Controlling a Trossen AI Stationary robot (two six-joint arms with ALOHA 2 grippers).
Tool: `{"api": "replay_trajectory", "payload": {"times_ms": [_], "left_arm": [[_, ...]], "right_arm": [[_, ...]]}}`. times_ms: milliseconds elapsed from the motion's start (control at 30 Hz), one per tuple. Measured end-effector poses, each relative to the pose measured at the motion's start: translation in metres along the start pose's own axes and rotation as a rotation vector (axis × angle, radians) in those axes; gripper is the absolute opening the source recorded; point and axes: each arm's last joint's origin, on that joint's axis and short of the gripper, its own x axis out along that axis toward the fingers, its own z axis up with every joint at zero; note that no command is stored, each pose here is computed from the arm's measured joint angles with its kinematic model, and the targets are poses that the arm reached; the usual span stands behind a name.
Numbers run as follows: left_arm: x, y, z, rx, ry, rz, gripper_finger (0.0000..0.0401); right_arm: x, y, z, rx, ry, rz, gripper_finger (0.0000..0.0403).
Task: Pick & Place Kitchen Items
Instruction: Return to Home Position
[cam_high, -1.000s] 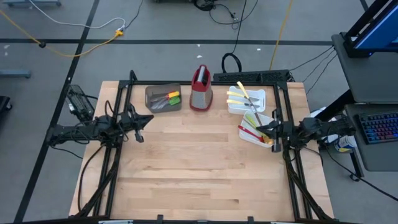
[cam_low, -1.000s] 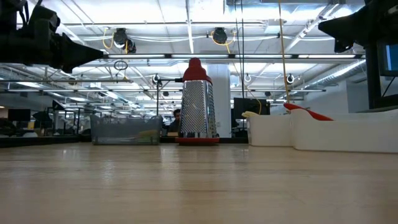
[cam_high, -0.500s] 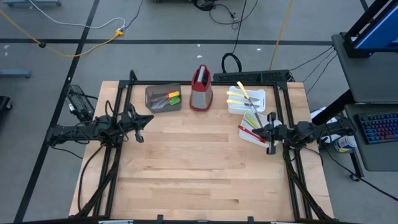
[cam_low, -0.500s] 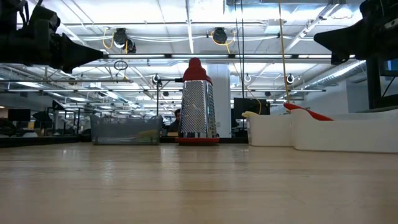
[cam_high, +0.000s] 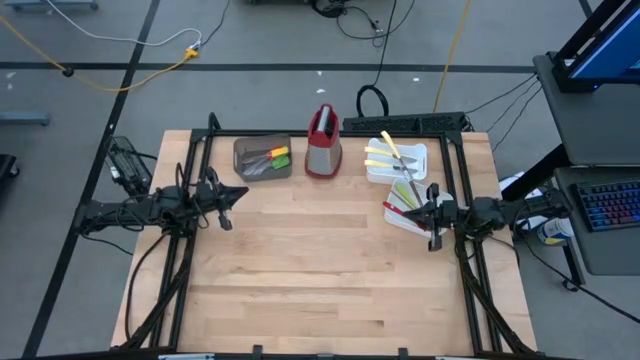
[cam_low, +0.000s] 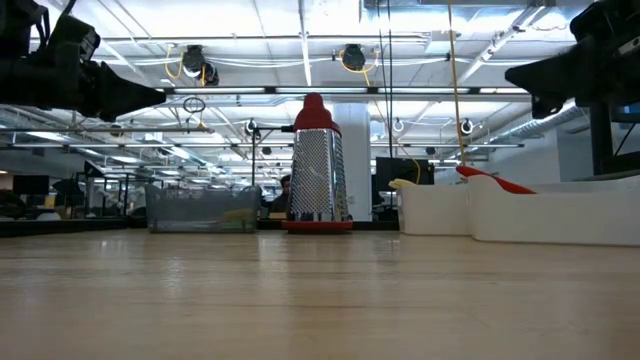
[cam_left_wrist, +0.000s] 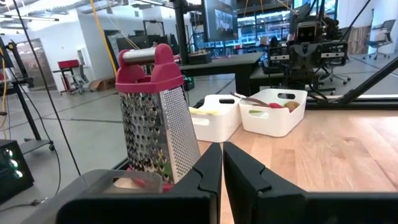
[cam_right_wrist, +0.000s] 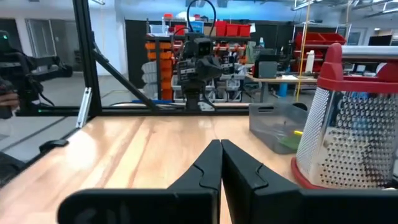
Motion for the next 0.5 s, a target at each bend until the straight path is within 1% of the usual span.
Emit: {"api": "replay_trajectory", "payload": {"times_ms": [500], "left_arm": [[0.0001, 0.0, 0.0004, -0.004, -0.005, 0.001, 0.0021]], "right_arm": [[0.0, -0.0001, -0.002, -0.021, 0.019, -0.004, 0.0]]}}
